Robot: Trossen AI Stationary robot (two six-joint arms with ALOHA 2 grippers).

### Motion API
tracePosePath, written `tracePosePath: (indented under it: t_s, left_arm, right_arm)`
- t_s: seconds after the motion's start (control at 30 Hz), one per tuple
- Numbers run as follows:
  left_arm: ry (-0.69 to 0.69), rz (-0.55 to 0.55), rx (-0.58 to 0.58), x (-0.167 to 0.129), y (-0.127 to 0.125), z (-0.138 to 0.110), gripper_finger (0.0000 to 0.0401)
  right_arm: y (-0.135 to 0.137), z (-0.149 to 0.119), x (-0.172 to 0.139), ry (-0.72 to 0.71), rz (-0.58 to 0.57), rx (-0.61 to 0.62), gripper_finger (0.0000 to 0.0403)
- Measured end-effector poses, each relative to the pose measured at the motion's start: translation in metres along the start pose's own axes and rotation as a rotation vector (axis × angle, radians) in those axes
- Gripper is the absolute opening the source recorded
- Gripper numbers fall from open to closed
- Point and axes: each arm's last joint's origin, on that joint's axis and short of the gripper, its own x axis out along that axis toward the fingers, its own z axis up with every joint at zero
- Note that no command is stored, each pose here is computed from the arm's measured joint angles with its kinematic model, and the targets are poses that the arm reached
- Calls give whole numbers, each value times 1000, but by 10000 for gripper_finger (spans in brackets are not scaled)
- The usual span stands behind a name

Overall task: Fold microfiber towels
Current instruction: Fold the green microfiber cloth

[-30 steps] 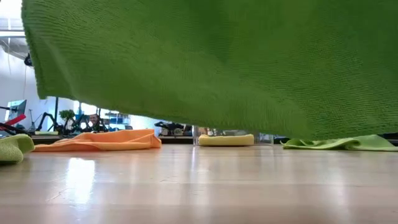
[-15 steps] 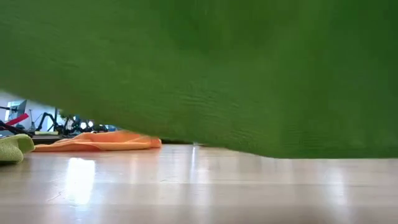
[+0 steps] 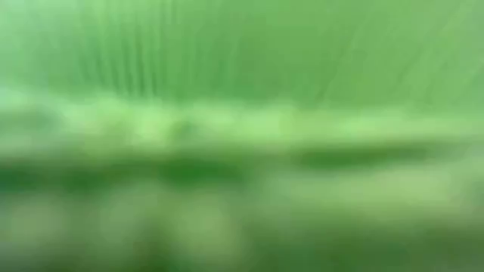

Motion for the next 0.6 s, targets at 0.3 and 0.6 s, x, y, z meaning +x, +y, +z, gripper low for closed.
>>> tracePosePath:
  t_s: [0.3, 0.6]
  left_arm:
    - [-169, 257, 50, 15, 51, 39, 0]
    - [-281, 392, 27, 19, 81, 65, 0]
  right_arm:
    - [-35, 15, 68, -58, -302, 67, 8]
    - [-69, 32, 101, -136, -507, 95, 8]
